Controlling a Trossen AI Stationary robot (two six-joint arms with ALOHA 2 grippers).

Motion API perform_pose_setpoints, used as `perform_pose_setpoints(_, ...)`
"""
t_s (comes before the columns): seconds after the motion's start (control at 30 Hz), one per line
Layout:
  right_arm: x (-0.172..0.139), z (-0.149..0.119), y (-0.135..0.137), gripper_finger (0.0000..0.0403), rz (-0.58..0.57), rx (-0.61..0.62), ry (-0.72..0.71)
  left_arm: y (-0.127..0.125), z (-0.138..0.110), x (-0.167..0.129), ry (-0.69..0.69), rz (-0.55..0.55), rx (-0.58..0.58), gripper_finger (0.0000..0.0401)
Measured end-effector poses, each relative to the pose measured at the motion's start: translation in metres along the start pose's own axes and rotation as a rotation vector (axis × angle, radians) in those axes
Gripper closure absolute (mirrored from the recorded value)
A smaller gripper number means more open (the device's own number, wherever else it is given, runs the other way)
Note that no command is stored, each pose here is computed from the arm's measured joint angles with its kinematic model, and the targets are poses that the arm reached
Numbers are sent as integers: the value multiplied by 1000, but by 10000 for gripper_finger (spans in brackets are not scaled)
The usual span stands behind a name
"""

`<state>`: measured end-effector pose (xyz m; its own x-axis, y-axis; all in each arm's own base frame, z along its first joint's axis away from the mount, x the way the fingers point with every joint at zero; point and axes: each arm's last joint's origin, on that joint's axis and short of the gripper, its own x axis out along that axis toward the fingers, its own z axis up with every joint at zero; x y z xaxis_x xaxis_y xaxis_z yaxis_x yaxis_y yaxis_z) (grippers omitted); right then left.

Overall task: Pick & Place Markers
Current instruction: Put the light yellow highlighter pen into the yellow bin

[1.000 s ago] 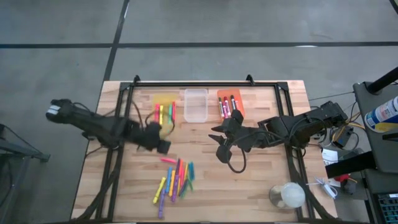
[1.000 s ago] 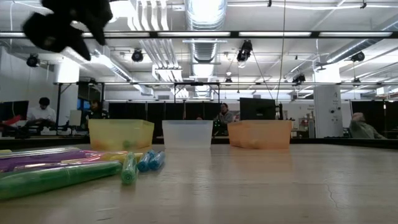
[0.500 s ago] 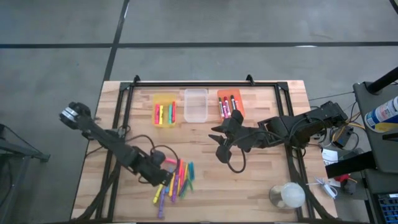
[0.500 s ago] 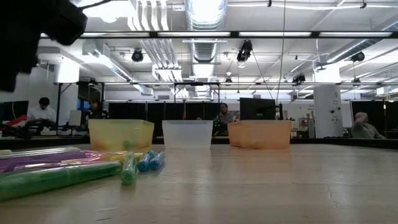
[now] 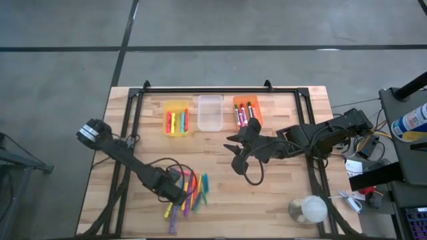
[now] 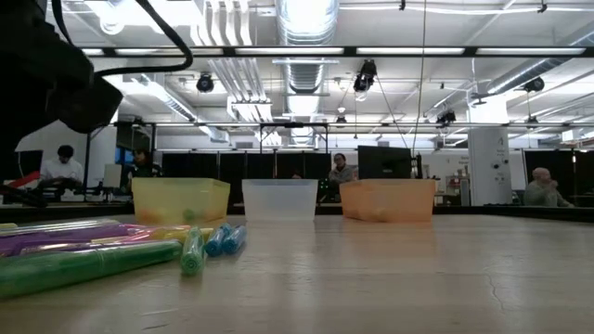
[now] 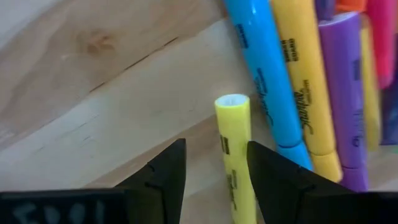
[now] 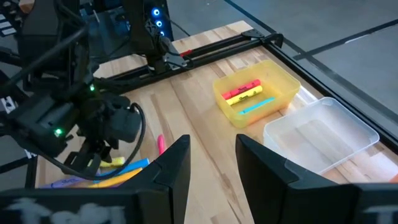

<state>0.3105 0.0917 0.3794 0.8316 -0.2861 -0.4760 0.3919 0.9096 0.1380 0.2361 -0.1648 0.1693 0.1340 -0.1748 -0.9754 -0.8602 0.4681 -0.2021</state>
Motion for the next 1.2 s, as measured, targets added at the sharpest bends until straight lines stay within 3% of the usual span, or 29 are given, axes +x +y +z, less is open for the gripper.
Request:
perform_pose_setpoints(0.57,0,0,0,282,-1,-5,1,12,1,16,34,54,-3,239)
perform_pose_setpoints(0.7,0,0,0,282,-1,-4,1,13,1,17,35,56,18,266)
perform_pose_setpoints(0.9,0,1,0,282,2,2,-6,14,1,17,21,61,20,346)
perform_pose_setpoints(1.2,1,1,0,282,1,7,-9,24,10,-1,-29,84,26,342)
